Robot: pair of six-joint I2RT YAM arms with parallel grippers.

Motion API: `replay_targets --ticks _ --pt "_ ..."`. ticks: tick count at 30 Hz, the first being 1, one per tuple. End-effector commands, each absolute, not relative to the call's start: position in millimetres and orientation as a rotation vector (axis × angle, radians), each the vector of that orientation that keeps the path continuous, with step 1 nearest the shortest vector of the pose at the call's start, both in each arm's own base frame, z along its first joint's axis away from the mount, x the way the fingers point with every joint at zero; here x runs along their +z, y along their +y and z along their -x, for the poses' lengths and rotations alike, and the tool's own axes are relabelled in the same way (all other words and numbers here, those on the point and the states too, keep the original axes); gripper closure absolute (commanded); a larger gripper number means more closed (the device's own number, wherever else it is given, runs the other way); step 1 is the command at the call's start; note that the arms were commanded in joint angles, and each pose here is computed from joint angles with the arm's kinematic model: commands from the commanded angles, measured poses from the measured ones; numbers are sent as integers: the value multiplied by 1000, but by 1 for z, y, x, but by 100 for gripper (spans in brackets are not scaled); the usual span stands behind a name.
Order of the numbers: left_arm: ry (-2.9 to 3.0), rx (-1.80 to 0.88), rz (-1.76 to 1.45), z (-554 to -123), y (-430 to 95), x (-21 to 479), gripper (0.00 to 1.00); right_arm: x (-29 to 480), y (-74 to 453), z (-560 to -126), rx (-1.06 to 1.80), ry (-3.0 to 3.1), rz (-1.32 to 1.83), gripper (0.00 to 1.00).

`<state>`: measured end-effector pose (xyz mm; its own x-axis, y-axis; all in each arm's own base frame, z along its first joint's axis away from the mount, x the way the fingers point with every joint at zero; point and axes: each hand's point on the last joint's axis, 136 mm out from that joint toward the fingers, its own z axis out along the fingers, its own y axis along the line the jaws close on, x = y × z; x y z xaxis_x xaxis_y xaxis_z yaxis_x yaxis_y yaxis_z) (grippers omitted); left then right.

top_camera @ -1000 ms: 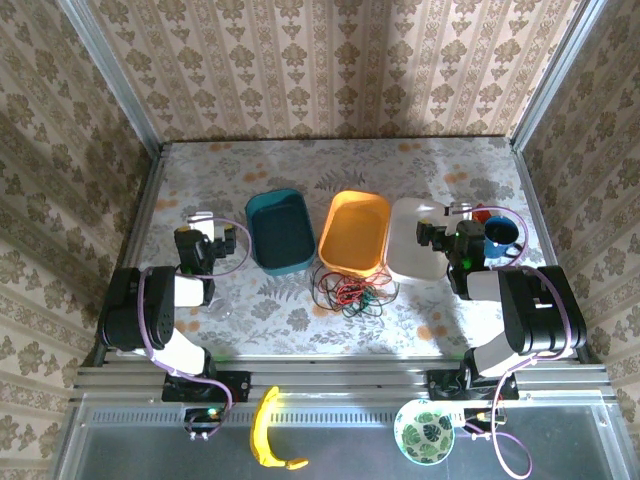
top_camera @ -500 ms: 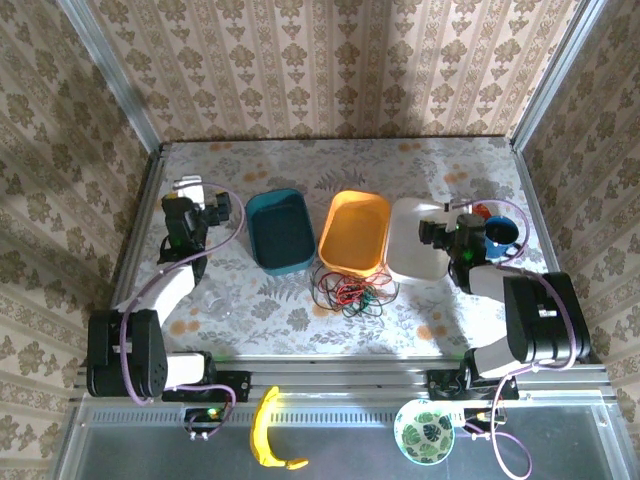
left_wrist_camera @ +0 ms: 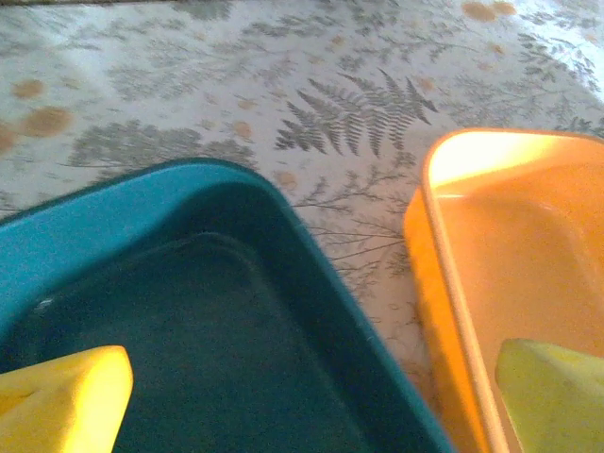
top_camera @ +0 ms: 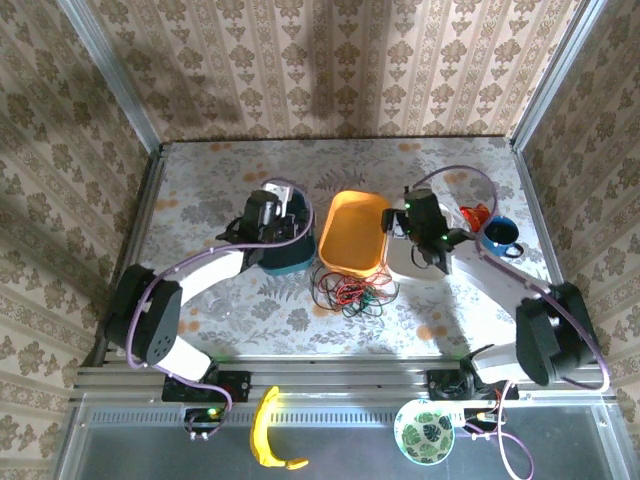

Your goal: Untangle the cables

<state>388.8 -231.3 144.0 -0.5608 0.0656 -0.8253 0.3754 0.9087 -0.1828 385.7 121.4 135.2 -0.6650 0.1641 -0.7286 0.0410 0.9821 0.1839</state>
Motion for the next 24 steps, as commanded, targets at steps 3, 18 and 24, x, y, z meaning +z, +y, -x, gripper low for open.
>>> replay_targets --ticks 3,18,24 --pt "2260 -513 -330 -396 -255 125 0 100 141 -383 242 2486 -255 33" --pt "2423 -443 -340 -427 -266 75 9 56 144 -404 141 2565 -270 79" --pt "2451 -375 -339 -444 -267 67 30 55 147 -421 90 2564 -228 86"
